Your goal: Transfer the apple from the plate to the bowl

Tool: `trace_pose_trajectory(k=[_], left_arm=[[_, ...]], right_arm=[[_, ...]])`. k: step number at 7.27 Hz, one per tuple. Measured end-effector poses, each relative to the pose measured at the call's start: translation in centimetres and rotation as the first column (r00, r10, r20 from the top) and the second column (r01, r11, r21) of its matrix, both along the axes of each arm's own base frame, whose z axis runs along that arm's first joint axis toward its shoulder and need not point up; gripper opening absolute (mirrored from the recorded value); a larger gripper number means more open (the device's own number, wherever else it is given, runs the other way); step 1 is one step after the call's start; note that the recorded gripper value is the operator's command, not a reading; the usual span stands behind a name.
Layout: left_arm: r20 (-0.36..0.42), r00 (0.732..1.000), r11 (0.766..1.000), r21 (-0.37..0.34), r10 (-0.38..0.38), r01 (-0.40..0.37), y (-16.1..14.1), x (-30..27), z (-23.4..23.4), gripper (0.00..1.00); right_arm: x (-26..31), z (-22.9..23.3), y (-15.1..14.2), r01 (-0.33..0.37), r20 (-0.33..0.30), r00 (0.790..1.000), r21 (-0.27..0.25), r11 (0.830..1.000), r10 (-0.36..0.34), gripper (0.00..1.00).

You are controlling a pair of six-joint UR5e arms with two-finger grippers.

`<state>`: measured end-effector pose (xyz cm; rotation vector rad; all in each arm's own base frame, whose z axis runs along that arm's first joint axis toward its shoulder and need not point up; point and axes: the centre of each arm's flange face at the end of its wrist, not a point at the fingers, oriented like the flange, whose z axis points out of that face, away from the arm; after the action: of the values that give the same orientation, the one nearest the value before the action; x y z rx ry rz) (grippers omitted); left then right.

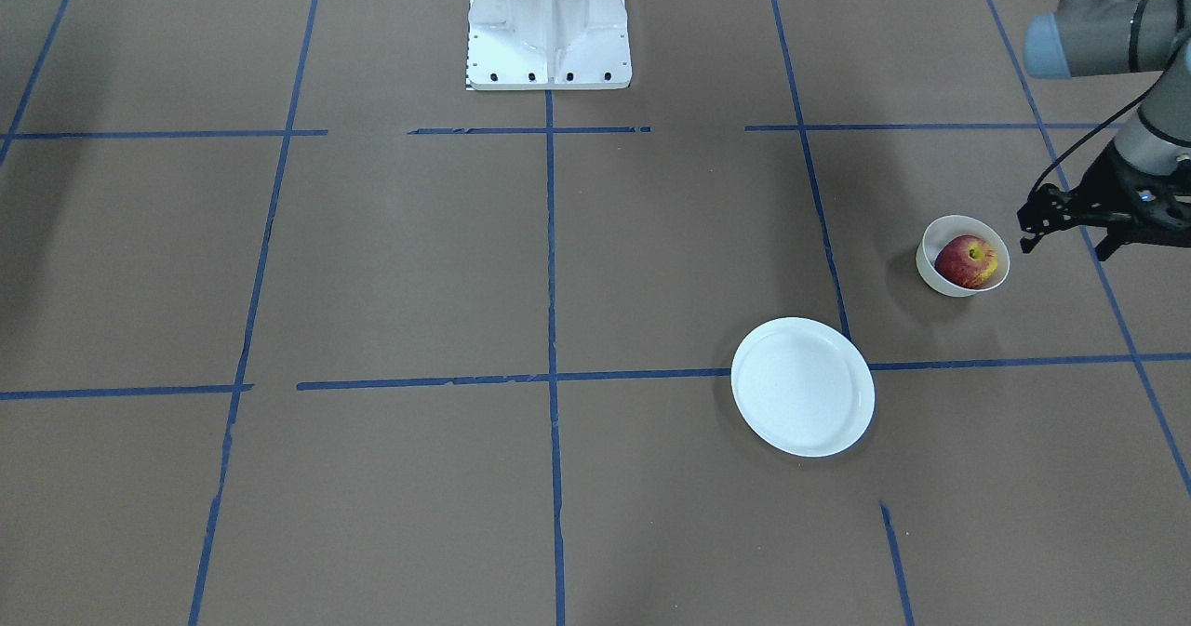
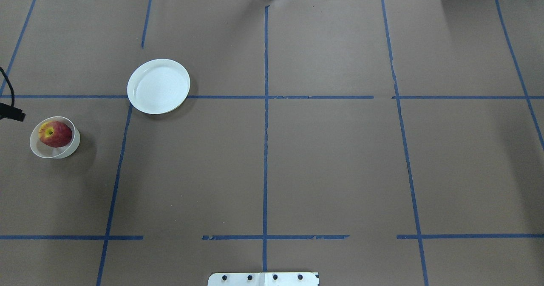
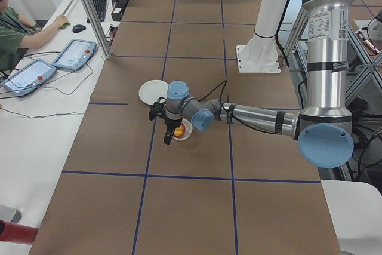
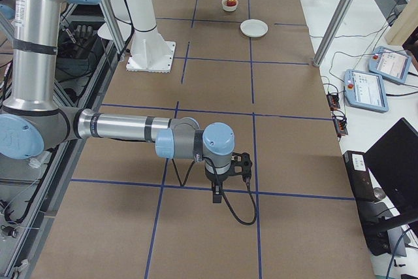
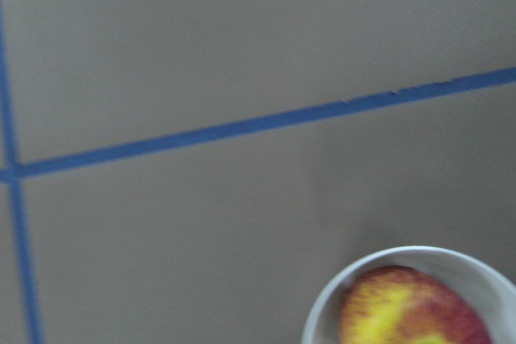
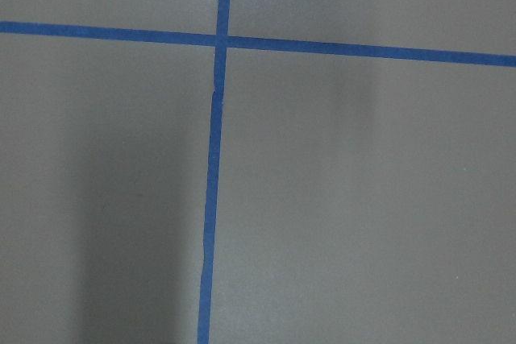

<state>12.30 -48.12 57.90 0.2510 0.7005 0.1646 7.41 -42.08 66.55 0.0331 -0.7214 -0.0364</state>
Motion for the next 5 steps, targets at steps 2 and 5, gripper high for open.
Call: trace_pose_trajectory(k=[2,5], left_arm=[[0.003,0.999,0.998,-0.011,0.054,-0.054,-0.5,-9.0,1.6,1.00],[-0.010,1.000,0.987,-0.160,0.001,-0.002,2.0,-18.7,5.2,1.00]], right_arm=[[0.0,0.0,0.0,0.000,0.000,1.000,0.000,1.000,0.000,1.00],[0.0,0.0,0.0,0.000,0.000,1.000,0.000,1.000,0.000,1.00]])
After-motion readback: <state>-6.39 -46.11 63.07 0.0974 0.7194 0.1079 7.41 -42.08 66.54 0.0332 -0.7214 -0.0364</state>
